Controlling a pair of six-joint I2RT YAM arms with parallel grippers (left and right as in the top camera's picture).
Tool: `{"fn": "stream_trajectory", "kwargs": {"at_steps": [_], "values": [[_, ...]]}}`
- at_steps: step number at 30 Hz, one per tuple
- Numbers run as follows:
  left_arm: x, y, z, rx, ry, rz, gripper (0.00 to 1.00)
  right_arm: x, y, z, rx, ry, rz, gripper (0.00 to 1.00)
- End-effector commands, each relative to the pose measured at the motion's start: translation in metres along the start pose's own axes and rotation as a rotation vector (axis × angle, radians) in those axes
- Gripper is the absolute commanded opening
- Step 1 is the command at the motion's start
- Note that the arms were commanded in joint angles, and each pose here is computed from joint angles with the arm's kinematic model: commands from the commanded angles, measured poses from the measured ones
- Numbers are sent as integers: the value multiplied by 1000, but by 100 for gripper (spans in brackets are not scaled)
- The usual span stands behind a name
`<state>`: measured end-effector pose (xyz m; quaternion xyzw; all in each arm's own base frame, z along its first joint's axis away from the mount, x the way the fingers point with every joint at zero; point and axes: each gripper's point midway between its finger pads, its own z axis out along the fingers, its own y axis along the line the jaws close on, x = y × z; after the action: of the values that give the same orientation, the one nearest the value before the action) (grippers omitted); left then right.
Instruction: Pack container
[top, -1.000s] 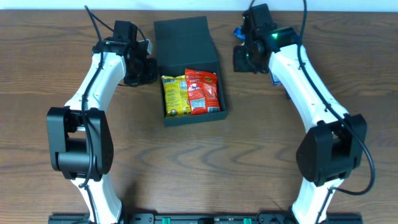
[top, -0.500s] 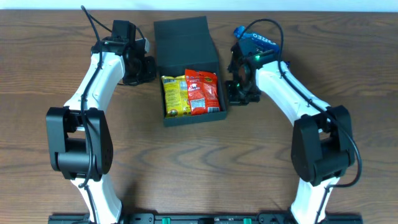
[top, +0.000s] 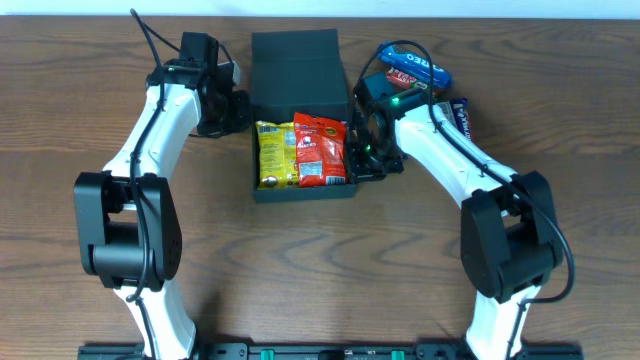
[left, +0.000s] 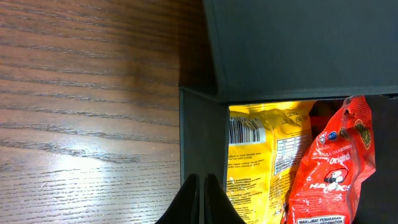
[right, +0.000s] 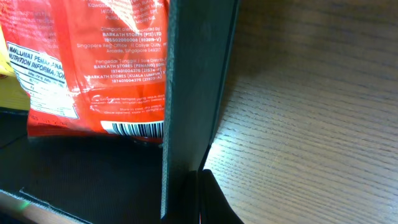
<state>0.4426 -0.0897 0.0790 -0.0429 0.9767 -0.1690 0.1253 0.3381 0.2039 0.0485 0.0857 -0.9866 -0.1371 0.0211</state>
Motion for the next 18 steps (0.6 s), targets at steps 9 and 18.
{"fn": "stream_trajectory", "kwargs": {"at_steps": [9, 18], "values": [[-10, -4, -17, -6, -47, 9, 6, -80, 16, -108, 95, -433, -83, 1], [-12, -4, -17, -4, -53, 11, 6, -100, 70, -66, -73, -428, -286, 1]]}}
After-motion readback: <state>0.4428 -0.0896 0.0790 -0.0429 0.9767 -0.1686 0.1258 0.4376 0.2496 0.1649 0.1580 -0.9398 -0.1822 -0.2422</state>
